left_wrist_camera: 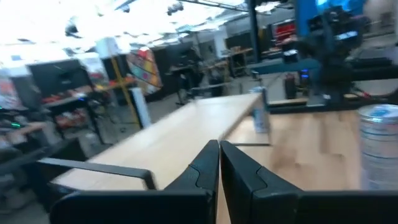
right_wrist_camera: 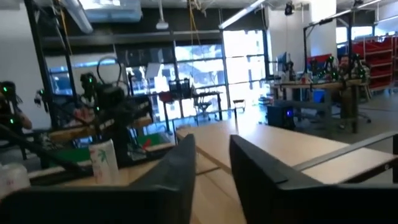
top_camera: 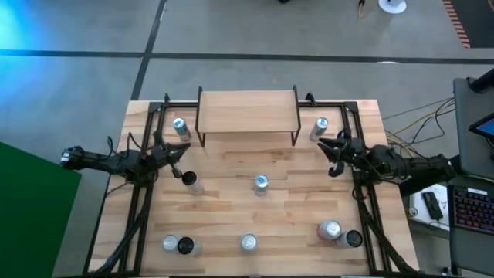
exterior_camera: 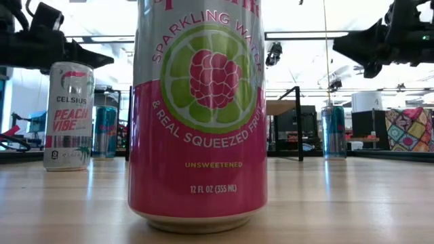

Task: Place canned beverage on shelf
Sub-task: Put the top left blue soda can on the shelf

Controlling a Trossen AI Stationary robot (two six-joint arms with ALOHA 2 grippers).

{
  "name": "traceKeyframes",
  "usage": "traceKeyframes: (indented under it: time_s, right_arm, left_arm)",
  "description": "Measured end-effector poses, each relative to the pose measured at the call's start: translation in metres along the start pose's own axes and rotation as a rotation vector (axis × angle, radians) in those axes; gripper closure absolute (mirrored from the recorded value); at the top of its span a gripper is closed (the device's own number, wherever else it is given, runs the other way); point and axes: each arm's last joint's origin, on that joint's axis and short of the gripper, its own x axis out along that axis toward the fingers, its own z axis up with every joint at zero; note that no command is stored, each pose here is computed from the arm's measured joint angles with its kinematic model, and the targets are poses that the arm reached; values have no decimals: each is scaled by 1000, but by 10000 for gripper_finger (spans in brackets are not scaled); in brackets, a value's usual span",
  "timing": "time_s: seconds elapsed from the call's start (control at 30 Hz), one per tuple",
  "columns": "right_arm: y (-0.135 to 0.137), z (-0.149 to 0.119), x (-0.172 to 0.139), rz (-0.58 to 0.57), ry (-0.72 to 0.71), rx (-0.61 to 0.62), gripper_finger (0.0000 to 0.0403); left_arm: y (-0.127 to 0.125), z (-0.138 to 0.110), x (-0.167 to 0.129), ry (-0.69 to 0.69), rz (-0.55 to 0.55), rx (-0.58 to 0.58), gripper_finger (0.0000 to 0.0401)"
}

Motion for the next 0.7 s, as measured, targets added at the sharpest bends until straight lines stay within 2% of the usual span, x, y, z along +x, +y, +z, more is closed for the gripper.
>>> traceKeyframes:
  time_s: [0.13,0.3,0.4,0.53,0.7]
  right_arm:
    - [1,-4,3,-8,37,-24,246]
    - [-2,2,5,-133,-23,-72,200]
    - [-3,12,6,-206,-65,-129,190]
    - [-4,29,8,-297,-95,-116,188]
    - [-2,34,15,-304,-23,-168,188]
  left_arm:
    - [5,10,0,-78,57,-5,401]
    - [8,13,-1,-82,137,-44,401]
    - [12,11,-1,-36,252,-89,401]
    - [16,11,-2,9,374,-124,401]
    - [20,23,-3,21,394,-176,381]
